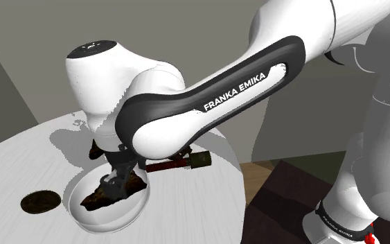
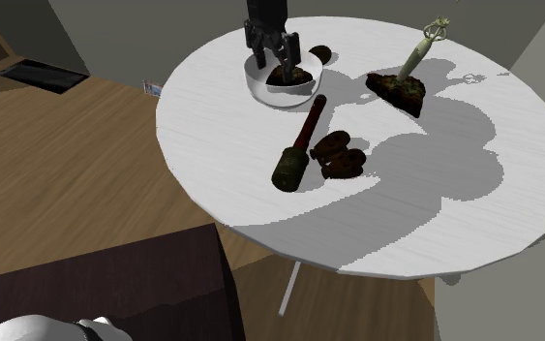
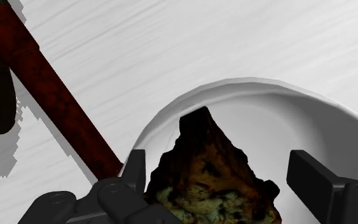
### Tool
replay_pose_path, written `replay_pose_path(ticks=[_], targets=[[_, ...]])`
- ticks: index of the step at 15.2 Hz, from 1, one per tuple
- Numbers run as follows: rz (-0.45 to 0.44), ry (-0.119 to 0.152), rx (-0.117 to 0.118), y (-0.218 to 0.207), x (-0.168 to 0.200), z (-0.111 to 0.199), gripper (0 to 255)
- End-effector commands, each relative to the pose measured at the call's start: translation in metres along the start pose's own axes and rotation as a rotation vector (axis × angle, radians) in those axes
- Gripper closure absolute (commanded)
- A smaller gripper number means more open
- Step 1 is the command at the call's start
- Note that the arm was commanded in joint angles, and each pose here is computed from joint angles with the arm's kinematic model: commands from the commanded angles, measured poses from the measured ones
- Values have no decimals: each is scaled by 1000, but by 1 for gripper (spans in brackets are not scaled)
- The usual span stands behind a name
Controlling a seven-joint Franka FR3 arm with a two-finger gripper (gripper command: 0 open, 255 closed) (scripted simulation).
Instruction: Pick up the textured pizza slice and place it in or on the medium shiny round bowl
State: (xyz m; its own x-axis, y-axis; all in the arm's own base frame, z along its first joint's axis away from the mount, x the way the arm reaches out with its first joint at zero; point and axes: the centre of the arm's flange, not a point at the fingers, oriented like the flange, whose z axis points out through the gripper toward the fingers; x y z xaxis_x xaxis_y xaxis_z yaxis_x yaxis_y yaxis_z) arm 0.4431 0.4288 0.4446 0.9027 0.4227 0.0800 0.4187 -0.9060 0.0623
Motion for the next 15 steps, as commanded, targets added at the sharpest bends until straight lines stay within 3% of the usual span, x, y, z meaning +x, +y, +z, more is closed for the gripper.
replay_pose_path(ticks=[1, 3, 7, 15], targets=[[0, 0, 0, 0, 0, 0, 0], [0, 0, 0, 0, 0, 0, 0], [0, 0, 0, 0, 0, -50, 0], [0, 0, 0, 0, 0, -50, 0]])
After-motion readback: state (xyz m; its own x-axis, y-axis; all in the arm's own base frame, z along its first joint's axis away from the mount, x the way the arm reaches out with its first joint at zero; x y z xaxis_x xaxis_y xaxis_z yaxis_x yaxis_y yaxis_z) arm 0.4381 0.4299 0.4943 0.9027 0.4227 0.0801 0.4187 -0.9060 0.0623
